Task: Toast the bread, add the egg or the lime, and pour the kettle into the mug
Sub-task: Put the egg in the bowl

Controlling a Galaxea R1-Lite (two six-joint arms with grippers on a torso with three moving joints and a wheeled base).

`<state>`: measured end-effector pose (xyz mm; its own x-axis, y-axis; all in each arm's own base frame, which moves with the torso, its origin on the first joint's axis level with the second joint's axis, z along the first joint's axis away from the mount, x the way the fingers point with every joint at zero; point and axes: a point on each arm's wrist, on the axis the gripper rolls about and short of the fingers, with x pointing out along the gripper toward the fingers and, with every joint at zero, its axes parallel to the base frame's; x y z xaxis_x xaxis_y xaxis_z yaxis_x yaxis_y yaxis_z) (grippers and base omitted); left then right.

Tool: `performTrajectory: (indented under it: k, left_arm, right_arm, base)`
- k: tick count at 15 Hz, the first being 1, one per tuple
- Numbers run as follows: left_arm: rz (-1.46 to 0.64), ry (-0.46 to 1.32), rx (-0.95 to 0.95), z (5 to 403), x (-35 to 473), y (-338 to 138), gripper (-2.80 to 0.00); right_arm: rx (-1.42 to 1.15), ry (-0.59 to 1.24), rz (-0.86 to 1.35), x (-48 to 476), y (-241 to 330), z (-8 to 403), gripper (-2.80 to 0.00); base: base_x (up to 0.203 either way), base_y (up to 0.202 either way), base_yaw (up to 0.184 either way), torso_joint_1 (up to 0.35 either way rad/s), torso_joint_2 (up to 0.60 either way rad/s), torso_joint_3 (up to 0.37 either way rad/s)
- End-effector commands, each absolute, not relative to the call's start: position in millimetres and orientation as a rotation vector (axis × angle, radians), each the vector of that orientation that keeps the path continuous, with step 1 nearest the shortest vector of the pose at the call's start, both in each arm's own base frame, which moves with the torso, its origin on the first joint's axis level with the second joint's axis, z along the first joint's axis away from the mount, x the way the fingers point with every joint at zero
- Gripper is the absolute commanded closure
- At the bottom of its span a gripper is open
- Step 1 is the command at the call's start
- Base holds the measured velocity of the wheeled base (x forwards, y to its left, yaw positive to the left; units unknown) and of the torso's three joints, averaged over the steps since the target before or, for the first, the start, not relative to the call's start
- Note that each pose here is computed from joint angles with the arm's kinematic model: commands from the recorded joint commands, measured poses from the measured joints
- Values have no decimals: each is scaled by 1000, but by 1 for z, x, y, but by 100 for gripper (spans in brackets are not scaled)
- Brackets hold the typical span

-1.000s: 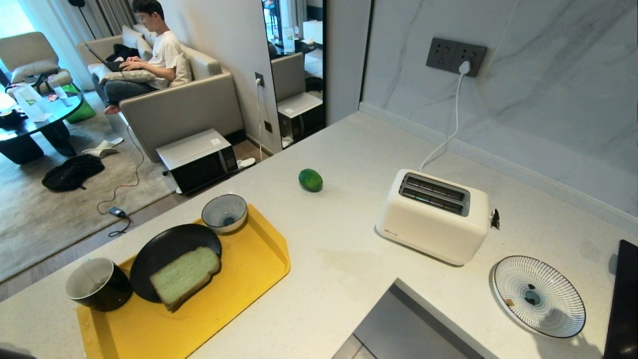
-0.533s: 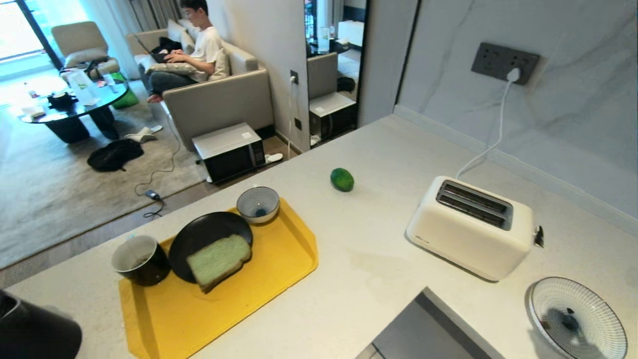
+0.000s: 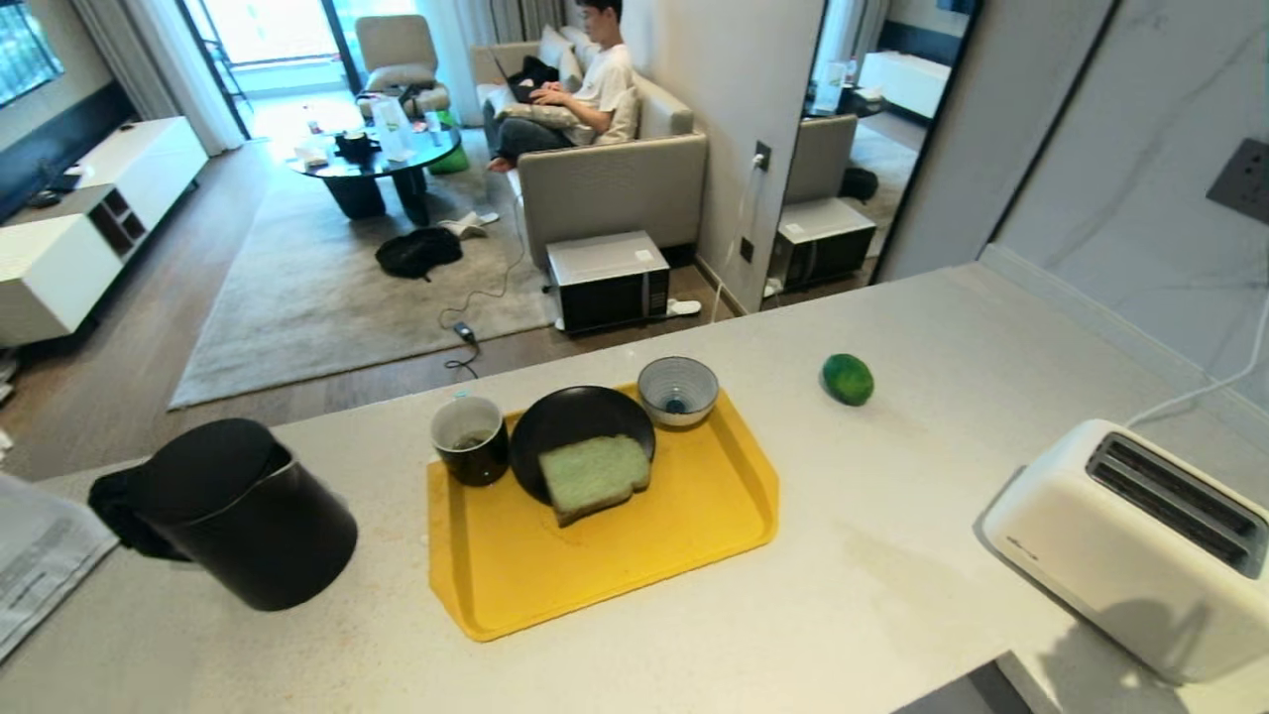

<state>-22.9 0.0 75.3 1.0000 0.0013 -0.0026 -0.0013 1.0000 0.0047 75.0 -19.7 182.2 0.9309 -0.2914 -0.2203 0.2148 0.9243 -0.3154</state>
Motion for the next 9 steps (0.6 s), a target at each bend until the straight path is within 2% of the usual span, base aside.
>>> performTrajectory:
  k: [1, 9]
  left_arm:
    - [2, 3, 5, 75, -23, 0, 0]
    - [2, 4, 5, 75, -23, 0, 0]
  right_arm:
    - [-294, 272, -261, 76, -20, 182, 0]
    - [-298, 299, -254, 76, -20, 179, 0]
  base:
    - [-1, -7, 178, 2, -2, 2]
    - [1, -8, 176, 2, 2, 1]
